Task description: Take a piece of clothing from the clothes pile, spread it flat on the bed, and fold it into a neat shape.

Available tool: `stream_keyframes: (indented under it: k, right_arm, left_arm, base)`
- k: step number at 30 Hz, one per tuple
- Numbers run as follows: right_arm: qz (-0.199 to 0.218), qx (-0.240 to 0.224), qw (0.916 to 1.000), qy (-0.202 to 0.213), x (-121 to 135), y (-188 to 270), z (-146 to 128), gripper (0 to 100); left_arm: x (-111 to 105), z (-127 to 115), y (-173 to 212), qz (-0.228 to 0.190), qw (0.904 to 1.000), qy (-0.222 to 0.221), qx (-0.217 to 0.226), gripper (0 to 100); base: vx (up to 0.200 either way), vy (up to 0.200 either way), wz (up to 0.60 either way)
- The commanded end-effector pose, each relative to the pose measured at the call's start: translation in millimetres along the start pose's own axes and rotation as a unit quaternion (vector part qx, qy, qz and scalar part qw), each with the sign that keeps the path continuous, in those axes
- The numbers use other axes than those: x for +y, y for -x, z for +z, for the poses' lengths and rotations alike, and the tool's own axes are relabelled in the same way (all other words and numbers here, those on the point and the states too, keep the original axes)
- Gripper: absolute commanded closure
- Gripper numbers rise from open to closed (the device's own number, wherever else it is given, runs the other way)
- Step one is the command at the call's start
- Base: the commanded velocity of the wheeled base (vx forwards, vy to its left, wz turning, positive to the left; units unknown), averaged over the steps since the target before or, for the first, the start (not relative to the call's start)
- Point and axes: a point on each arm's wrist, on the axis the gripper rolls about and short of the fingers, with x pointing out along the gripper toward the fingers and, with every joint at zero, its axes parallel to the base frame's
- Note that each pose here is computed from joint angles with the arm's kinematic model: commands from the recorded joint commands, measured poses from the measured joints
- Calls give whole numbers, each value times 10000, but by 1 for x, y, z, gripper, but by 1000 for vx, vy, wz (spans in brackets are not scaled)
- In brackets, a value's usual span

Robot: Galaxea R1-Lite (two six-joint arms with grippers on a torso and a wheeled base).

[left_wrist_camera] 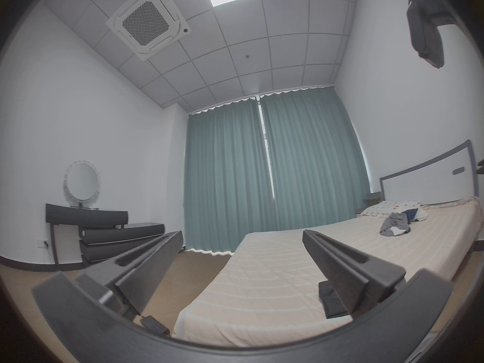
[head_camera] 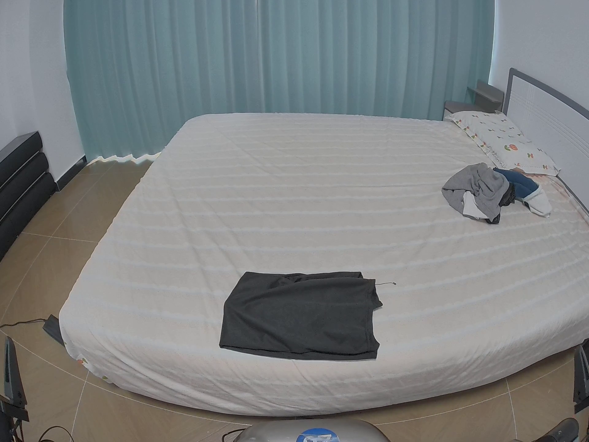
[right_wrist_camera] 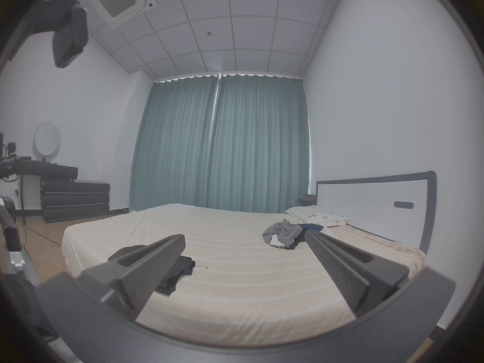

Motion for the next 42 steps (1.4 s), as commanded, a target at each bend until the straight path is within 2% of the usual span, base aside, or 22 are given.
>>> stream_keyframes:
  k: [1,2,3,5,9,11,16,17,19,22,26,29,32,36,37,38,39,42]
  right_arm:
    - [190,440,9988,78,3,-1,-22,0]
    - [190,440,9988,78,3,-1,-22,0]
    - [219,715,9972,-20,3,0,-28,0]
    - [260,715,9969,-192,4,0,-28,0]
    - [328,705,9965,-304,4,0,-28,0]
    - [329,719,9956,-512,4,0,-28,0]
    - [410,763,9932,-780,4,0,-28,0]
    - [467,769,9915,-937,5,0,-28,0]
    - [464,783,9901,-1067,5,0,-28,0]
    - [427,779,9894,-1148,5,0,-28,0]
    - [420,778,9895,-1147,5,0,-28,0]
    - [396,763,9895,-1160,5,0,-28,0]
    - [4,725,9916,-1071,3,0,-28,0]
    - [-203,795,9930,-847,2,0,-29,0]
    - [-183,837,9944,-618,2,0,-30,0]
    - [-171,876,9943,-579,2,0,-31,0]
    - [-86,1104,9929,-436,3,1,-36,0]
    - [-23,1133,9931,-296,3,1,-36,0]
  left_arm:
    - [-2,-7,1,-274,9996,1,9,0]
    - [-2,-7,1,-274,9996,1,9,0]
    - [-3,-12,1,-495,9985,-17,218,0]
    - [-5,-19,2,-682,9962,-39,541,0]
    - [-6,-30,4,-780,9910,-89,1080,0]
    - [-7,-35,5,-838,9874,-79,1342,0]
    - [-8,-35,6,-1055,9856,-40,1318,0]
    - [-9,-35,6,-1310,9828,12,1305,0]
    - [-10,-35,6,-1511,9801,49,1289,0]
    - [-10,-35,6,-1565,9789,118,1307,0]
    - [-10,-35,6,-1605,9775,323,1331,0]
    - [-10,-35,6,-1522,9787,318,1340,0]
    - [-9,-35,6,-1383,9808,322,1333,0]
    - [-8,-35,6,-1042,9850,235,1352,0]
    - [-8,-36,6,-979,9845,227,1434,0]
    - [-8,-37,6,-970,9845,240,1444,0]
    - [-8,-40,7,-941,9820,298,1612,0]
    - [-8,-42,8,-964,9796,376,1723,0]
  base:
    - [0,0,0]
    - [0,0,0]
    - [0,0,0]
    - [0,0,0]
    - [0,0,0]
    - [0,0,0]
    - [0,0,0]
    - [0,0,0]
    - [0,0,0]
    - [0,0,0]
    - [0,0,0]
    - [0,0,0]
    - [0,0,0]
    - [0,0,0]
    - [0,0,0]
    - [0,0,0]
    - [0,0,0]
    - [0,0,0]
